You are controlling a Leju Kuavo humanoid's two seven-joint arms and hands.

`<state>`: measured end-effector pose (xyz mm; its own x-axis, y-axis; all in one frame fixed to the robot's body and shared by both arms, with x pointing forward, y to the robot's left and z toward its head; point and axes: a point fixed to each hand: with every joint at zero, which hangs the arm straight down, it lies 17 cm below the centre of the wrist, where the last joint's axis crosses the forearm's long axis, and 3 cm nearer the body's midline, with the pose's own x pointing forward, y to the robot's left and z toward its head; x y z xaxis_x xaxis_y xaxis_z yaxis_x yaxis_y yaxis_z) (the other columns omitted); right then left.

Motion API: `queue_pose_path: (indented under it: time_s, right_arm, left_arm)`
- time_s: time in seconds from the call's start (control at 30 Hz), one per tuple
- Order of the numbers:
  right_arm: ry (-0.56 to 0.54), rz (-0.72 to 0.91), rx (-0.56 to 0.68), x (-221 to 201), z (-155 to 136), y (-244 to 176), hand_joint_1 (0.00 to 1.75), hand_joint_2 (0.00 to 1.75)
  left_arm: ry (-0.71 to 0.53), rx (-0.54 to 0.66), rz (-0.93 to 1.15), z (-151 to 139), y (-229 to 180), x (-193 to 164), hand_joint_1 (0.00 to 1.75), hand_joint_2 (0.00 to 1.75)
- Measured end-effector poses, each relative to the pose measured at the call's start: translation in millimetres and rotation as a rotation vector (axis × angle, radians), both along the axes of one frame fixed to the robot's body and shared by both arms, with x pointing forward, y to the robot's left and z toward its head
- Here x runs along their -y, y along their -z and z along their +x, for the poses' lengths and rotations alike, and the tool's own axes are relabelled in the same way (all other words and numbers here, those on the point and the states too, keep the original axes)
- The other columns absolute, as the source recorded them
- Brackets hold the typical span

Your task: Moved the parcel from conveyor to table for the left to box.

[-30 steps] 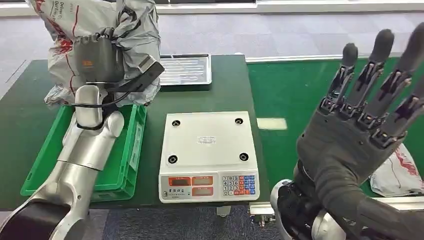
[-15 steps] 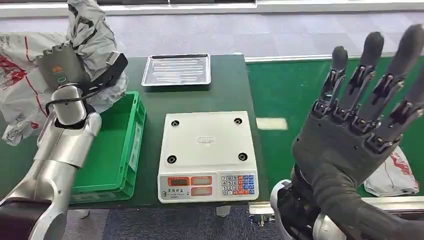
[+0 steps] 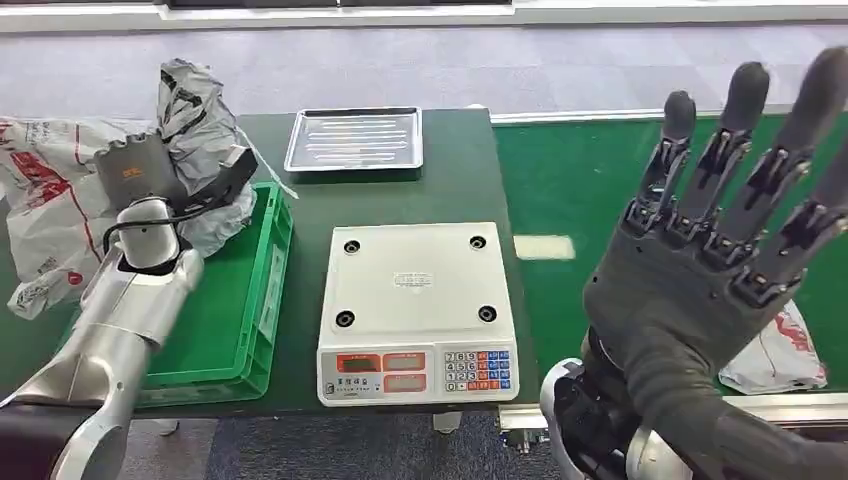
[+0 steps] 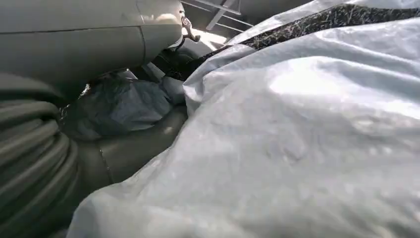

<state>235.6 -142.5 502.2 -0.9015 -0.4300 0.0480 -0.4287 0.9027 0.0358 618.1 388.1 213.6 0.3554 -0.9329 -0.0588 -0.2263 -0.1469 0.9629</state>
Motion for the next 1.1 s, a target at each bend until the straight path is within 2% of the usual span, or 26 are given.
queue_pose_path:
  time_s: [0.13, 0.17, 0.43, 0.73, 0.8, 0.93, 1.03, 1.1]
  right_arm:
    - [0.000, -0.003, -0.002, 0, 0, 1, 0.00, 0.00]
    - [0.000, -0.003, -0.003, 0, 0, 1, 0.00, 0.00]
    - [0.008, 0.005, -0.013, 1, 2, 3, 0.00, 0.00]
    - [0.023, 0.009, -0.019, 2, 3, 3, 0.00, 0.00]
    - [0.032, 0.014, -0.022, 4, 4, 3, 0.00, 0.00]
    - [0.057, 0.026, -0.031, 7, 6, 3, 0.00, 0.00]
    - [0.073, 0.038, -0.040, 10, 8, 4, 0.00, 0.00]
    - [0.076, 0.040, -0.043, 10, 9, 4, 0.00, 0.00]
  left_arm:
    - [-0.042, -0.013, -0.007, -4, 8, -9, 0.00, 1.75]
    - [-0.047, -0.011, -0.008, -5, 9, -10, 0.00, 0.00]
    - [-0.071, 0.021, -0.011, -8, 5, -16, 0.00, 0.00]
    - [-0.030, 0.185, -0.022, -6, -44, -9, 0.00, 0.00]
    - [0.013, 0.265, -0.021, -7, -64, -3, 0.00, 0.00]
    - [0.176, 0.474, -0.086, -22, -116, 24, 0.00, 0.00]
    - [0.376, 0.712, -0.207, -53, -177, 52, 0.00, 0.00]
    - [0.410, 0.862, -0.238, -79, -213, 48, 0.00, 0.00]
